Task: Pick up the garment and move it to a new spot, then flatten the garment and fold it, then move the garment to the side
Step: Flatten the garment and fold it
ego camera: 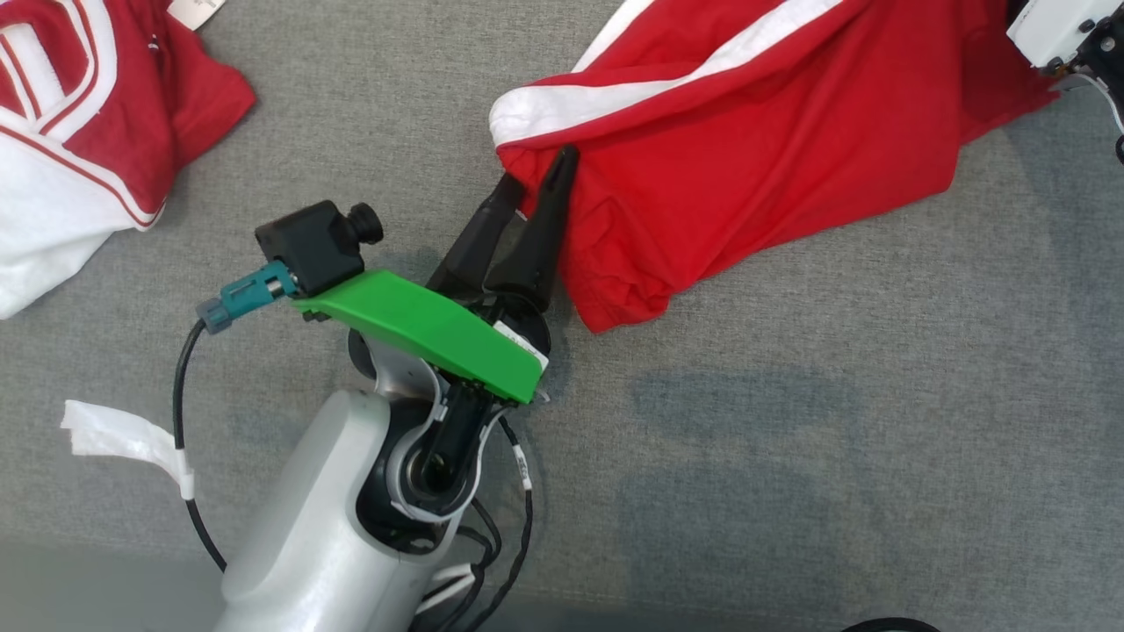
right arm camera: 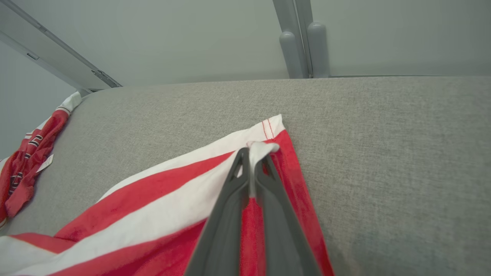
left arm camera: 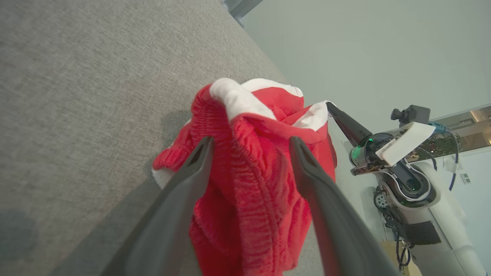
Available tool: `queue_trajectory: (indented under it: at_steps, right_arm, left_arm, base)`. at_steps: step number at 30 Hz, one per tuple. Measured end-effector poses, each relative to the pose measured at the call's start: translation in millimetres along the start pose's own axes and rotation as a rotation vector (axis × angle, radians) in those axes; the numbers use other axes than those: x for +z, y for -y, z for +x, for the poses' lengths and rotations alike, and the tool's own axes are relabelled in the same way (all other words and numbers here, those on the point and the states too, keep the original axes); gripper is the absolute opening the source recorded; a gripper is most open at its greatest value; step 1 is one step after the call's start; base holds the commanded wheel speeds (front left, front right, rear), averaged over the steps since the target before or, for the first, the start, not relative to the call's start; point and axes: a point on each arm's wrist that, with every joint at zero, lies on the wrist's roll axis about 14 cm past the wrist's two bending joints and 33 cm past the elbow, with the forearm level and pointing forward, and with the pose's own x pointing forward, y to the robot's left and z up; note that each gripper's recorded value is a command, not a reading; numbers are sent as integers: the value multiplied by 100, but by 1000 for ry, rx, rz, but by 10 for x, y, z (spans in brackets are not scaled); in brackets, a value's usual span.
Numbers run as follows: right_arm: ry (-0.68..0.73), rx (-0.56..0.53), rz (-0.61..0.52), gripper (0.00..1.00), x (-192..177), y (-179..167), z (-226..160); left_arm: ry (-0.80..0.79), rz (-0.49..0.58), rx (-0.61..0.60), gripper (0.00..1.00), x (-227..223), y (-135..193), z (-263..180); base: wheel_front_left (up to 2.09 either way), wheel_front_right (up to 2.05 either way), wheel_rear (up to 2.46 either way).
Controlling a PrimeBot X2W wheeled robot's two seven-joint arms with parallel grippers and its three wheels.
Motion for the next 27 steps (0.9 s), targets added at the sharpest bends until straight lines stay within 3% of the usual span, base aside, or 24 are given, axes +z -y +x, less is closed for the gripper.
queue_trajectory:
  at_steps: [15, 21, 27]
  right_arm:
    - [-4, -75, -89, 0, 44, 132, 203]
    - [-13, -54, -123, 0, -12, 32, 253]
    - [71, -9, -167, 0, 154, -135, 284]
  left_arm:
    - [-20, -24, 17, 100, -140, -28, -165]
    - [-28, -29, 19, 100, -191, -42, -184]
    - [-23, 9, 30, 100, -196, -74, -216]
  base:
    - [0, 0, 0]
    - [0, 0, 0]
    - [0, 0, 0]
